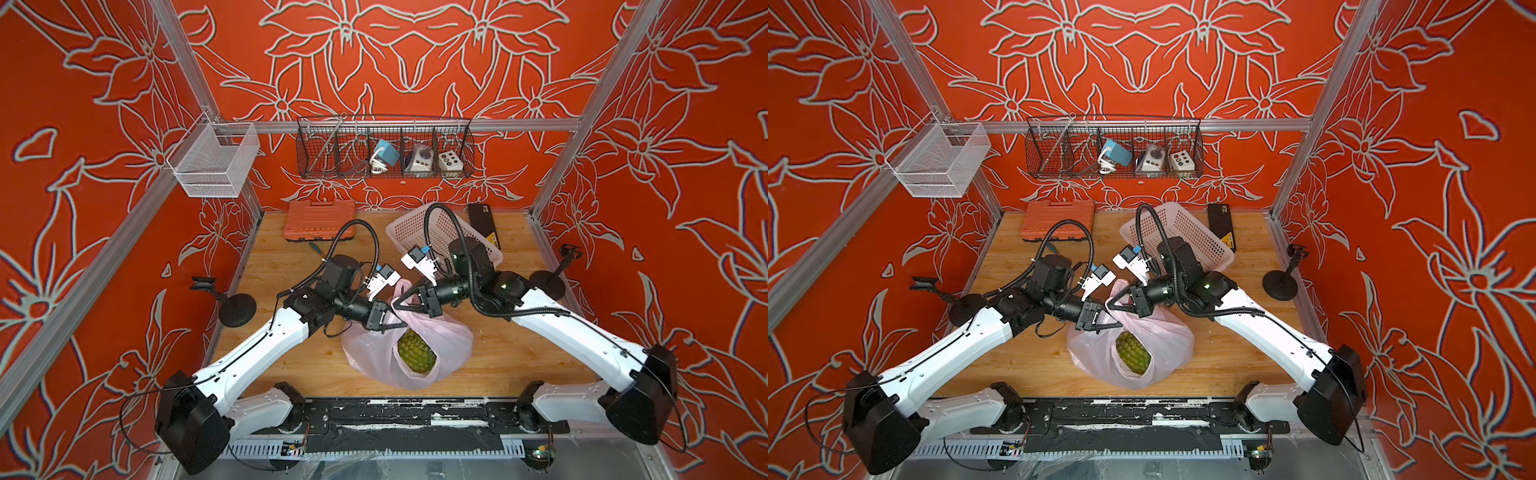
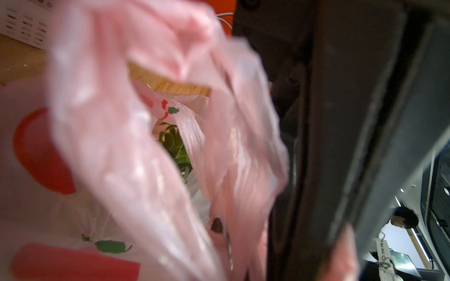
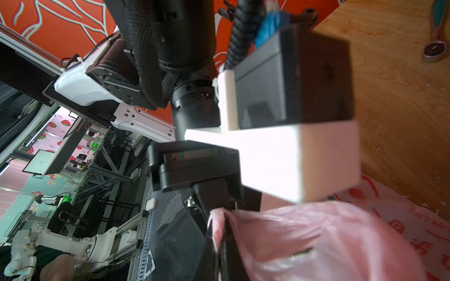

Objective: Place the pineapple into a plastic bag & tie a knot
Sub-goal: Cross the plastic bag at the center of the board.

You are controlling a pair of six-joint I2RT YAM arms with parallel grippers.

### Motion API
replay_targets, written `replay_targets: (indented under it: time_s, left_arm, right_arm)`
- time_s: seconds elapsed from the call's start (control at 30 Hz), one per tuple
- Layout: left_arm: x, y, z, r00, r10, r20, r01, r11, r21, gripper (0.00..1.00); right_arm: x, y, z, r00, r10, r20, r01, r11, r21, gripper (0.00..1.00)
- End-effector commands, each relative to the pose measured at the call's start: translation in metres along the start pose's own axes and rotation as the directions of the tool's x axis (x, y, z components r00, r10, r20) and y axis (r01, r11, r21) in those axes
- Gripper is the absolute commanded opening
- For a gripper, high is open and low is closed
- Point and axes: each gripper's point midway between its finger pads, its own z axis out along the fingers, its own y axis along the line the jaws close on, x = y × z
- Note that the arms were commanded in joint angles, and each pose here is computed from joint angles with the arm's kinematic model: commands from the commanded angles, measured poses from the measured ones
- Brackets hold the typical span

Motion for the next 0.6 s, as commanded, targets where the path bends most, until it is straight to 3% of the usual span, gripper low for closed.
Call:
replay_targets:
  time_s: [0.0, 0.57]
  left_arm:
    - [-0.001, -0.014, -0.002, 0.999, 0.048, -0.007, -0.048, 0.999, 0.025, 0.14]
    - [-0.001, -0.031, -0.006, 0.999, 0.03, -0.019, -0.028, 0.995, 0.098, 0.37]
  right_arm:
    - [-0.017, 0.003, 0.002, 0.999, -0.028, 0.036, 0.029, 1.0, -0.004, 0.0]
    - [-0.025, 0.002, 0.007, 0.999, -0.023, 0.022, 0.024, 0.998, -0.051, 0.0]
